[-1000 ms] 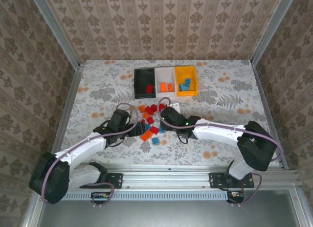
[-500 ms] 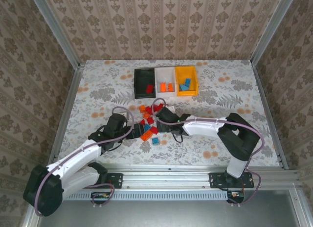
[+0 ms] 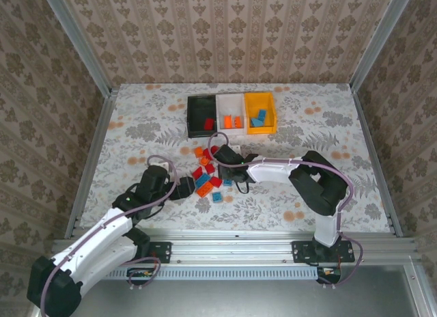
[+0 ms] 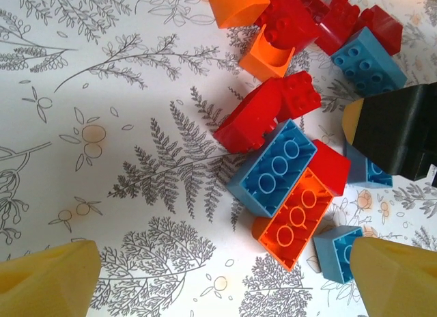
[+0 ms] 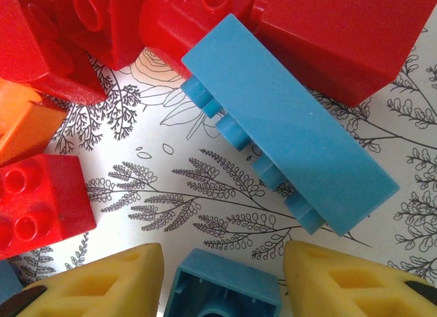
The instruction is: Sort the legos into containers by color
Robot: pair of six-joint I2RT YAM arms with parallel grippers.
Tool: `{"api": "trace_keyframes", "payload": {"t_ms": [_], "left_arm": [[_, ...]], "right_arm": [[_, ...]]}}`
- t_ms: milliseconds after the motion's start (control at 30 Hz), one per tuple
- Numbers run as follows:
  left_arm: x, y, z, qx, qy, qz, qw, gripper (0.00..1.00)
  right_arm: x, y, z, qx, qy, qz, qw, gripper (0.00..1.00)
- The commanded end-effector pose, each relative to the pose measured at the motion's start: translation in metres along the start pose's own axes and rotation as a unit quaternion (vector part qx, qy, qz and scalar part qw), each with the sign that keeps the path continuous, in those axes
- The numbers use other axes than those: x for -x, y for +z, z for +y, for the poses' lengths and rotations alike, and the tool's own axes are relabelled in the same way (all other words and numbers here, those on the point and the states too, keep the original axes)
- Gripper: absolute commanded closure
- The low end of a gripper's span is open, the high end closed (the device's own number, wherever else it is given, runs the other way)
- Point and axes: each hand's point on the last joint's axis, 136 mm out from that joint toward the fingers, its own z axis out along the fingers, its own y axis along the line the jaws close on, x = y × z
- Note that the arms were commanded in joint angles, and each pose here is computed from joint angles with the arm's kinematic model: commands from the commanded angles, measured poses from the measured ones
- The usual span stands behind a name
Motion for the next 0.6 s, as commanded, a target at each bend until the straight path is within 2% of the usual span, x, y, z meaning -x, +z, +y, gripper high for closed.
{"api": "trace_keyframes", "payload": {"t_ms": [0, 100, 200, 433, 567], "left_arm": [[-0.008, 0.004, 0.011, 0.018, -0.003, 0.011, 1.0, 0.04], [-0.009, 0.006, 0.012, 0.018, -0.006, 0.012, 1.0, 0.03], [-0.01, 0.006, 0.012, 0.017, -0.007, 0.013, 1.0, 0.03], [-0.005, 0.006, 0.006, 0.004, -0.007, 0.007, 1.0, 0.03], [0.002, 0.006, -0.01, -0.027, -0.01, 0.008, 1.0, 0.03]], "right_arm": [[-0.009, 0.006, 0.0, -0.008, 0.0, 0.018, 1.0, 0.51], [-0.01, 0.005, -0.004, -0.013, -0.002, 0.016, 1.0, 0.61], [-0.004, -0.007, -0.007, -0.015, -0.006, -0.001, 1.0, 0.66], [0.03, -0.053, -0.01, -0.009, -0.021, -0.053, 0.998, 0.67], [0.067, -0.077, -0.024, -0.026, -0.035, -0.093, 0.995, 0.66]]}}
